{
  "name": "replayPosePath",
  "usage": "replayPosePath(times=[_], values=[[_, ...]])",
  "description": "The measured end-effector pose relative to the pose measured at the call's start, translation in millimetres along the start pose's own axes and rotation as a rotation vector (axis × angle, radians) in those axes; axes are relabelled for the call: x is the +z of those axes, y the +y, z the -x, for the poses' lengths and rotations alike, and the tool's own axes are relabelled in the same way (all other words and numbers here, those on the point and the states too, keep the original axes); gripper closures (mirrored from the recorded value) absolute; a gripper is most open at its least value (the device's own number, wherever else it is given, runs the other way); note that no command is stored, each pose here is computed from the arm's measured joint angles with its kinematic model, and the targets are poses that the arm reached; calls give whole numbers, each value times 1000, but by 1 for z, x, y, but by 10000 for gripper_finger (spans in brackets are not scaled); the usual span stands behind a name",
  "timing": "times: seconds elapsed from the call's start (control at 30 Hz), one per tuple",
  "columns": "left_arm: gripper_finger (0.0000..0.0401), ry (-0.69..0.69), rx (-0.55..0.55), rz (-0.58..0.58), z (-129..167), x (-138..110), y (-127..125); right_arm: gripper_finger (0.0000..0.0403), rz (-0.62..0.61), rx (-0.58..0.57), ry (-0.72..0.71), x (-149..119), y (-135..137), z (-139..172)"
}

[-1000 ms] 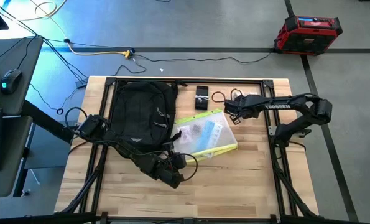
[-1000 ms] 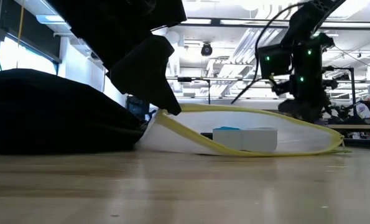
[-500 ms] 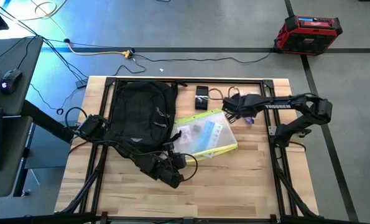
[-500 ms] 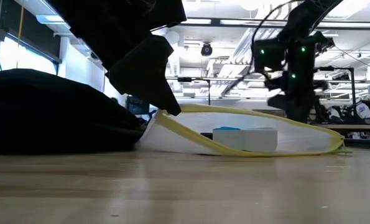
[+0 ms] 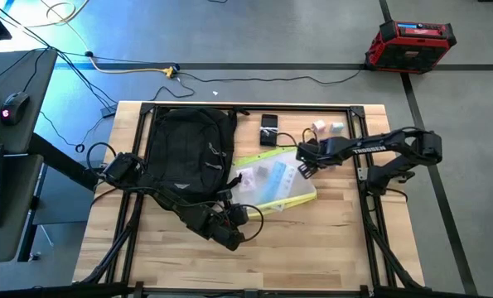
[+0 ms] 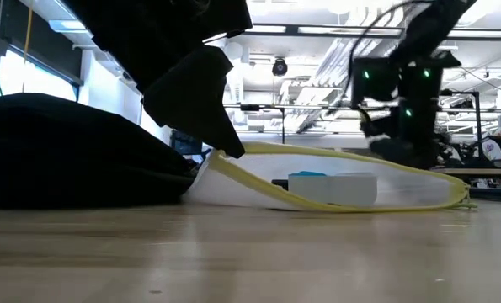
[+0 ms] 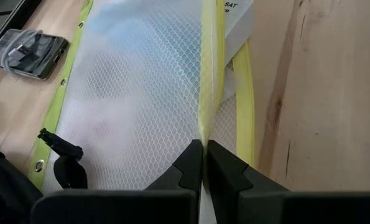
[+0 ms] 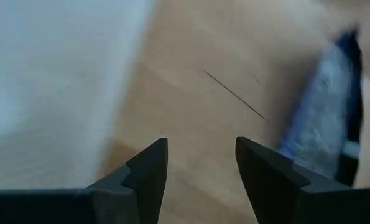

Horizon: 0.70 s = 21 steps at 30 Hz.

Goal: Unpack backpack
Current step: Remove the pill box from the transparent zip bag

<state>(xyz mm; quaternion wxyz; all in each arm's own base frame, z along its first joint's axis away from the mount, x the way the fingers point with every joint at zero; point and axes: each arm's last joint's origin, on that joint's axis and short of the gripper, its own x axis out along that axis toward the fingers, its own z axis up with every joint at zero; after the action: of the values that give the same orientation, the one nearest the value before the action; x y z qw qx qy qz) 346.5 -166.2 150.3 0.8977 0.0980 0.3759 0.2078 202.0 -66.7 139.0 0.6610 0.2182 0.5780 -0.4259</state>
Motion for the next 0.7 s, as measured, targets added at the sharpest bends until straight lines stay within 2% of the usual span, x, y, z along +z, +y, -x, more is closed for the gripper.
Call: replayPosePath(times=[0.2, 0.33, 0.43, 0.53, 0.7], values=[[401, -1, 0, 0, 0, 0, 0, 226, -137, -145, 31, 2, -32, -18], [401, -1, 2, 3, -1, 1, 1, 226, -192, -307, -26, 6, -47, -22], [401, 0, 6, 6, -2, 1, 2, 226, -229, -346, -44, 9, -54, -23], [401, 0, 6, 11, -2, 1, 2, 226, -174, -328, -46, 10, -50, -22], [401, 1, 8, 14, -2, 1, 2, 226, 22, -276, -119, 0, -21, 1]])
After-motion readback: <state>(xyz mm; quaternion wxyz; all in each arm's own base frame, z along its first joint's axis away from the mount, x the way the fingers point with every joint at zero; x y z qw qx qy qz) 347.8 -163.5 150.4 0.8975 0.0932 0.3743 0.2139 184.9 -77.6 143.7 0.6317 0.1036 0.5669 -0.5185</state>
